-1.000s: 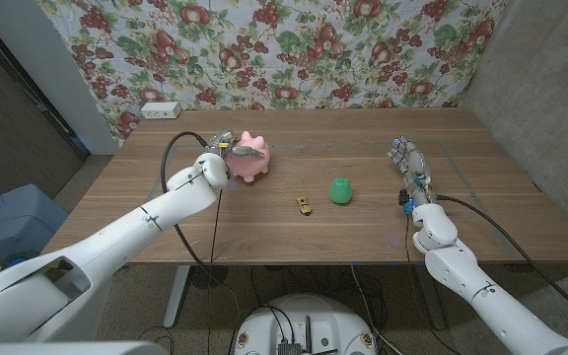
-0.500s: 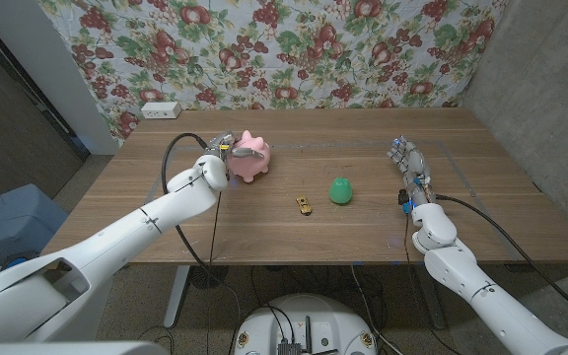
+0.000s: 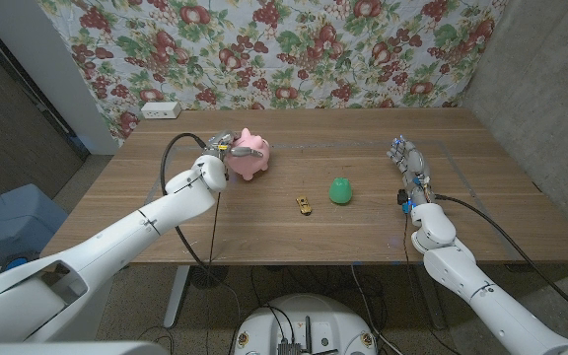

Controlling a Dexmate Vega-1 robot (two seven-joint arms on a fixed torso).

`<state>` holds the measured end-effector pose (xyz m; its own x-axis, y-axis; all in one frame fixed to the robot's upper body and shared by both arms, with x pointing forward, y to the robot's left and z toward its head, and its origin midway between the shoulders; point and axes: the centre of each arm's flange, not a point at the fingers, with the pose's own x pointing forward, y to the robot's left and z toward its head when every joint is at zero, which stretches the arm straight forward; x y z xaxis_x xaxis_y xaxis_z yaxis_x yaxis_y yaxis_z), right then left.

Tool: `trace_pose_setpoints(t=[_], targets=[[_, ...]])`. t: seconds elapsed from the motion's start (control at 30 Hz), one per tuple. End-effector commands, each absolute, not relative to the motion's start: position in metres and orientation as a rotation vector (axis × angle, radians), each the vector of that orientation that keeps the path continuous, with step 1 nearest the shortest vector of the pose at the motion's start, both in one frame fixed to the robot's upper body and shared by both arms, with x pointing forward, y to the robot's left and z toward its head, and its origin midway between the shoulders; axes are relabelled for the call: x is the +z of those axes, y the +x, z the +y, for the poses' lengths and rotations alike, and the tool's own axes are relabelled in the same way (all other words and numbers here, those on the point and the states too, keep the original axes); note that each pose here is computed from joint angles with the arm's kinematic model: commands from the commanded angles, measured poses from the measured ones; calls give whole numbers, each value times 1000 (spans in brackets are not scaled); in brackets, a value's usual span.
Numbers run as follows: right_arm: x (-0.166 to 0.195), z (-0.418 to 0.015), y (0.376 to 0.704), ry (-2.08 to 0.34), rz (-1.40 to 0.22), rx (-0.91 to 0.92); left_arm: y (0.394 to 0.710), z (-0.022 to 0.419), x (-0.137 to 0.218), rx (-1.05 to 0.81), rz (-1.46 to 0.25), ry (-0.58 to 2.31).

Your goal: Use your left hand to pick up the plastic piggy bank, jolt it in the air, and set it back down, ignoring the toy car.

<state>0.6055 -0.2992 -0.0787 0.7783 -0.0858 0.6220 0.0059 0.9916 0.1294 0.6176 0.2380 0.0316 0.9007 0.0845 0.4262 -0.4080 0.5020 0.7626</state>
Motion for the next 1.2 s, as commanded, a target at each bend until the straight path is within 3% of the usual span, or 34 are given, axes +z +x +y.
trace_pose_setpoints(t=[0.03, 1.2], targets=[[-78, -299, 607, 123, -680, -52, 618, 239, 33, 278, -366, 998], [-78, -301, 606, 121, -685, -46, 614, 238, 35, 246, -375, 997]])
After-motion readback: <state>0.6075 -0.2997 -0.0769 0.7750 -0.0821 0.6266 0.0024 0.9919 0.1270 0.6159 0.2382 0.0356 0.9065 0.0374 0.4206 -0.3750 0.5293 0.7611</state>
